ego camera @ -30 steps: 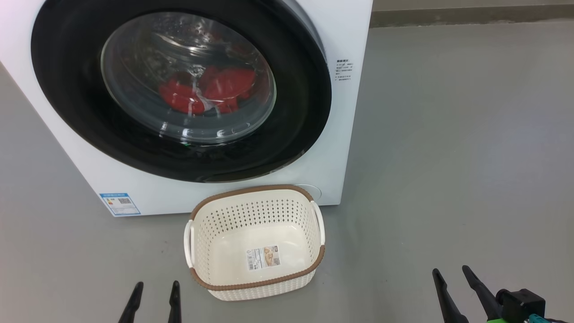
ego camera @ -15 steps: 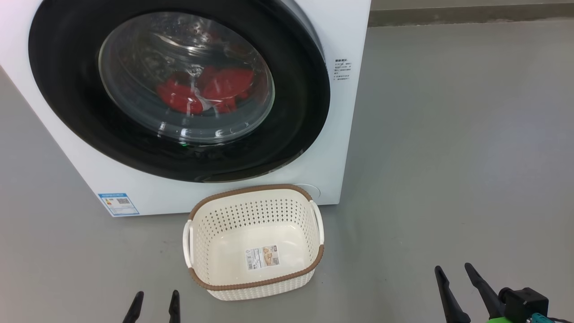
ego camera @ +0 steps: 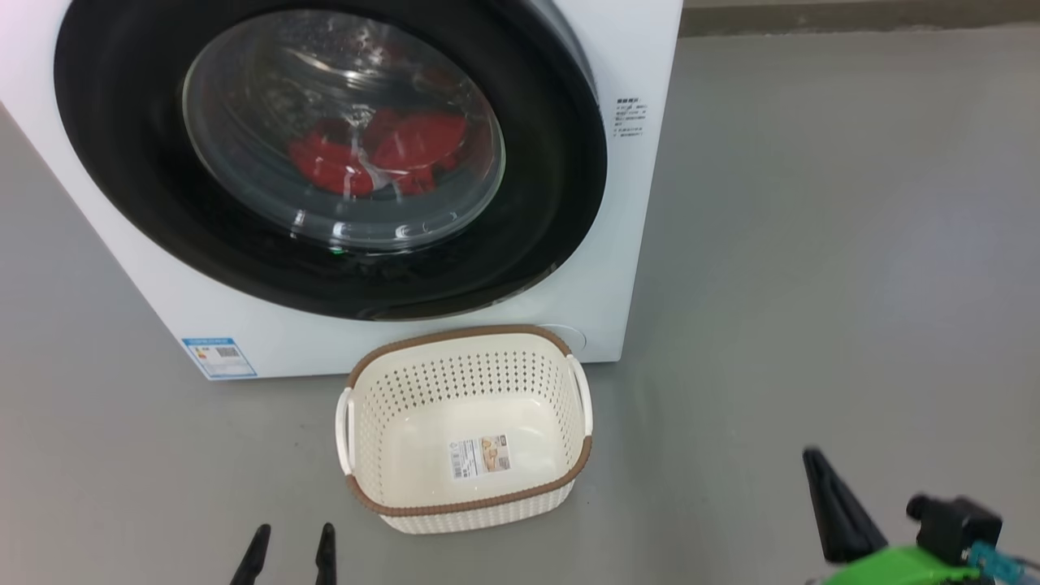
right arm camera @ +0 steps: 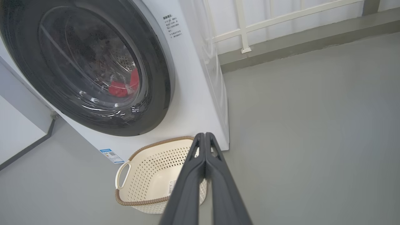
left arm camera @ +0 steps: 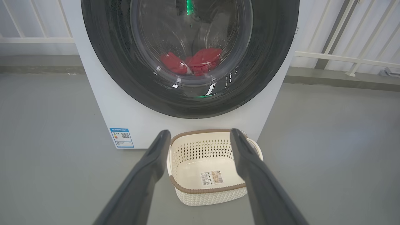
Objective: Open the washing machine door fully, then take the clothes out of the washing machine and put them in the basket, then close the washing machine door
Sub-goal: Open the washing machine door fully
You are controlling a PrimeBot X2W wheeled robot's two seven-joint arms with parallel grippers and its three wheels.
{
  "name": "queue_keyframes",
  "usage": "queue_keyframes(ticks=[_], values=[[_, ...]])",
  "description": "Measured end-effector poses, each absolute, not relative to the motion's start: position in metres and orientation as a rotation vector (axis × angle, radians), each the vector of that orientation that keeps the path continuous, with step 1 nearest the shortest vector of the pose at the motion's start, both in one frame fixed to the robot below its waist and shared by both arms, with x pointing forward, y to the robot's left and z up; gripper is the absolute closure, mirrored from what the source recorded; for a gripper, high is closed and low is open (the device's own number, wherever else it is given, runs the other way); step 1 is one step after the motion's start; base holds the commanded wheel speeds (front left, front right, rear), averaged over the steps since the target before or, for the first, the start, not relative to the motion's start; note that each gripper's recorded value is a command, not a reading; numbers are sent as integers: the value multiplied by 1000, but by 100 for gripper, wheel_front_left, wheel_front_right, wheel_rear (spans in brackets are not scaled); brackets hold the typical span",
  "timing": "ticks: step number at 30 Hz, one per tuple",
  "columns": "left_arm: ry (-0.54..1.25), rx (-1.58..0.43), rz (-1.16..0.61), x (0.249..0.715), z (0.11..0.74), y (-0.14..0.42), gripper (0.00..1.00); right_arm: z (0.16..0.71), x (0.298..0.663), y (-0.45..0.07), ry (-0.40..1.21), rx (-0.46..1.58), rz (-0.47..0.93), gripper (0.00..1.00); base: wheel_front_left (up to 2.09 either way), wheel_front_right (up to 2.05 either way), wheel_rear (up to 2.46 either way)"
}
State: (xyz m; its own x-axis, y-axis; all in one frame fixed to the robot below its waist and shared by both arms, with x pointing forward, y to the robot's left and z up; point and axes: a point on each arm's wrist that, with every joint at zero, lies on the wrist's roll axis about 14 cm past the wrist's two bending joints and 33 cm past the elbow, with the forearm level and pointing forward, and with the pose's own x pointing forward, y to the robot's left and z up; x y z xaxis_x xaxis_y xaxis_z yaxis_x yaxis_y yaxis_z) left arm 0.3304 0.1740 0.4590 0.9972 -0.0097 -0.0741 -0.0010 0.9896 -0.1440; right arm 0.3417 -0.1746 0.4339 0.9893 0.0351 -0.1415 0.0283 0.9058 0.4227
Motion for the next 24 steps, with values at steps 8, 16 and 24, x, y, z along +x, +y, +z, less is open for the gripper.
queue_keyframes(ticks=[8, 16, 24], values=[[65, -155, -25, 346, 462, 166, 0, 475, 397, -158, 26, 574, 53, 100, 0, 0, 0], [60, -171, -32, 366, 463, 161, 0, 509, 455, -146, -55, 714, 126, 100, 0, 0, 0], [75, -174, -13, 377, 457, 165, 0, 536, 505, -139, -98, 951, 172, 100, 0, 0, 0]])
